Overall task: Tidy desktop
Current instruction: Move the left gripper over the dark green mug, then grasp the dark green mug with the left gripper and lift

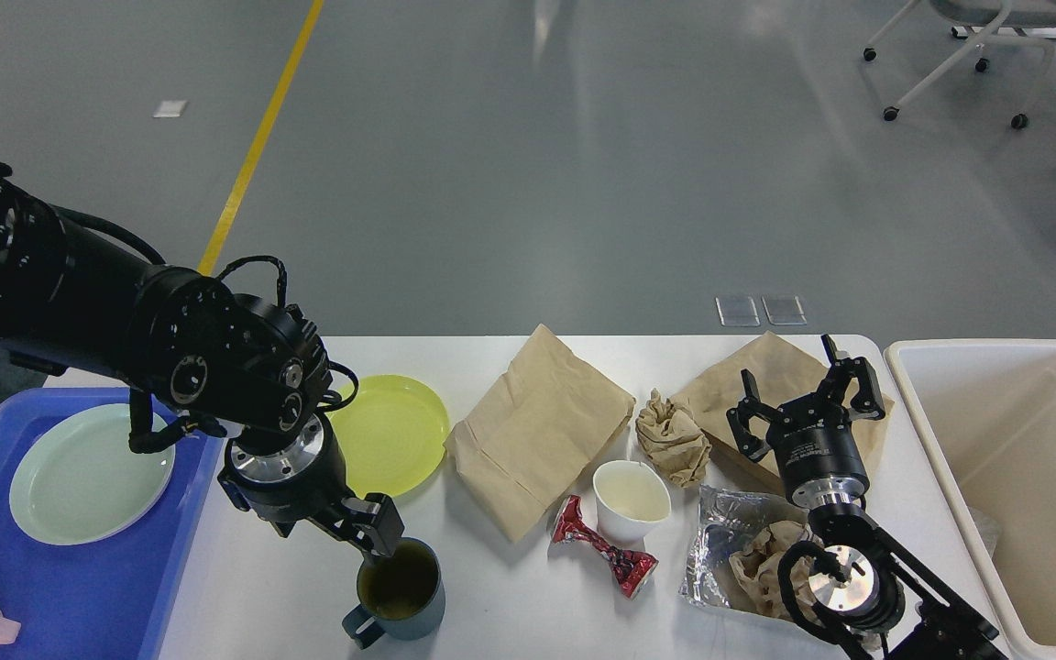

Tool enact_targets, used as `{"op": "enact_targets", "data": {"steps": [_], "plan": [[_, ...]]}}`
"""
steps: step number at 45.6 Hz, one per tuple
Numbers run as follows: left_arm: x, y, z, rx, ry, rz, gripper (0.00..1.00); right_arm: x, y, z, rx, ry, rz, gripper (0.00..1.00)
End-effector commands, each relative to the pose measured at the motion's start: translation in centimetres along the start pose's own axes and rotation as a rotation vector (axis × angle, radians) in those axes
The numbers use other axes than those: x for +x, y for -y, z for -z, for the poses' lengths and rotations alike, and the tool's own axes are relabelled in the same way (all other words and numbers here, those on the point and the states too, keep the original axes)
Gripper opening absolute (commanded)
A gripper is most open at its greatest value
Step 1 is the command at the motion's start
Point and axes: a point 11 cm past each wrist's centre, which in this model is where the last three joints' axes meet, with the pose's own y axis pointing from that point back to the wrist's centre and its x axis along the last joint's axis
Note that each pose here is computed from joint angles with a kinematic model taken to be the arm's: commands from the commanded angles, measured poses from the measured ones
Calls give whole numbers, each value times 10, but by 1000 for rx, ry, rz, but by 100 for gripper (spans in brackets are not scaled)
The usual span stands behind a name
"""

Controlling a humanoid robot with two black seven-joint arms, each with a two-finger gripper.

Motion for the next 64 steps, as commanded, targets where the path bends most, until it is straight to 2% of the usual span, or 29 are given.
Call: {"op": "enact_targets", "data": {"steps": [1,12,29,39,42,48,55,64], "plan": [[4,24,4,6,11,-52,94,0,0,0,0,0,-1,100],[6,54,6,0,30,-100,94,0,0,0,0,0,1,100],[-12,96,-3,-31,30,-33,94,0,0,0,0,0,-1,100],[-5,106,1,-26,-18,-84,84,0,0,0,0,0,1,100],[-4,107,1,-27,-35,-97,77,0,0,0,0,0,-1,100],[-8,110,3,-23,-40,-81,45,0,0,0,0,0,1,100],[-9,111,5,-21,-42,-77,23,0,0,0,0,0,1,100],[-10,111,11,0,-44,-78,9,0,0,0,0,0,1,100]]}}
